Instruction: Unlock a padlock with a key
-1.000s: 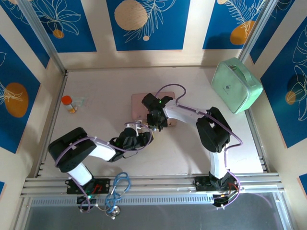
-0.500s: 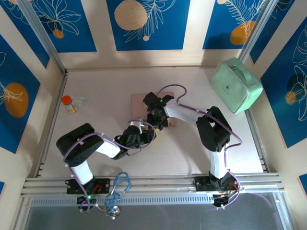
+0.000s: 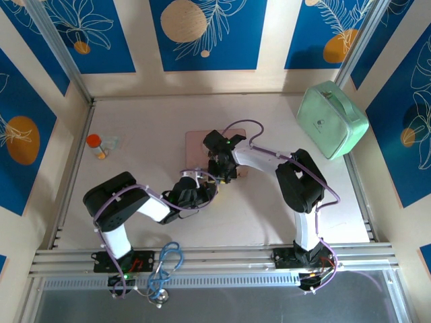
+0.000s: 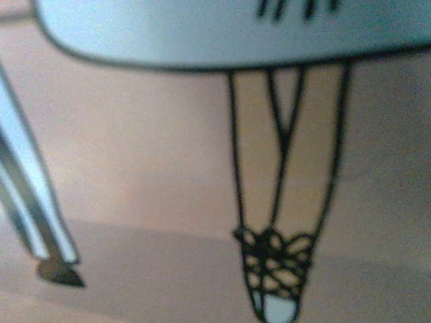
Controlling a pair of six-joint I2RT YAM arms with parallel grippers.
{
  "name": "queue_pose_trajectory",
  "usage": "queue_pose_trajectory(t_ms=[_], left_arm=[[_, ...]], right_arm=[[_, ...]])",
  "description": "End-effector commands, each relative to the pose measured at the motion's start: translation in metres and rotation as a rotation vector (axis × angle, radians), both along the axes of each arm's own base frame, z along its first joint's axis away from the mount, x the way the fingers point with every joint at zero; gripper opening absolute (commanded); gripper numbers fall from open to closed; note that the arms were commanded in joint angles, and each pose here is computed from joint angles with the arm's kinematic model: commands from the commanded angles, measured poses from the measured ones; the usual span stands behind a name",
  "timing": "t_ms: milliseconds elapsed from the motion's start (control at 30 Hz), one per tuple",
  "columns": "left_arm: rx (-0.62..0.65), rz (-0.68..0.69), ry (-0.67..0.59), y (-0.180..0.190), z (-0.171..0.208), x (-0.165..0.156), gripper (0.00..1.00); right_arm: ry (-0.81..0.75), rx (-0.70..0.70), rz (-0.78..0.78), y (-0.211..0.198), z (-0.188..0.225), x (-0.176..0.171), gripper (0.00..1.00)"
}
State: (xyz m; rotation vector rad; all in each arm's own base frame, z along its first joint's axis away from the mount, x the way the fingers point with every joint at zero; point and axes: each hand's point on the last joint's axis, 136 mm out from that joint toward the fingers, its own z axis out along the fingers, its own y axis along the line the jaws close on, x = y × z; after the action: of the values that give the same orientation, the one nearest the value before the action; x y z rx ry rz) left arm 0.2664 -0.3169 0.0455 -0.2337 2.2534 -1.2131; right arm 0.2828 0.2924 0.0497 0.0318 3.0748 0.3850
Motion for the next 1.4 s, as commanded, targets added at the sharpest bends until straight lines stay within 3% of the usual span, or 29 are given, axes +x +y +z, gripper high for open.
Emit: queue_pose_trajectory(t_ms=[0, 133, 467, 733, 1000, 1367], left_arm=[[-0.110, 0.013, -0.008, -0.009, 0.020, 0.009, 0.02], [-0.174, 0.040, 0.020, -0.005, 0.021, 0.012, 0.00], [-0.263, 0.063, 0.055, -0.001, 0.018, 0.016, 0.00], [-0.270, 0.054, 0.058, -0.002, 0.021, 0.017, 0.00], [-0.258, 0.049, 0.063, -0.003, 0.020, 0.018, 0.00], [-0.251, 0.045, 0.058, -0.003, 0.022, 0.018, 0.00]], right_arm=[[0.084, 0.092, -0.007, 0.011, 0.005, -0.021, 0.39], [0.019, 0.140, -0.043, 0.004, 0.016, -0.015, 0.56], [-0.244, 0.477, -0.098, 0.000, 0.038, 0.001, 0.71], [-0.302, 0.665, -0.105, -0.004, 0.035, 0.014, 0.65], [-0.277, 0.608, -0.100, -0.004, 0.017, 0.025, 0.60], [-0.192, 0.176, -0.048, -0.019, 0.010, 0.016, 0.55]])
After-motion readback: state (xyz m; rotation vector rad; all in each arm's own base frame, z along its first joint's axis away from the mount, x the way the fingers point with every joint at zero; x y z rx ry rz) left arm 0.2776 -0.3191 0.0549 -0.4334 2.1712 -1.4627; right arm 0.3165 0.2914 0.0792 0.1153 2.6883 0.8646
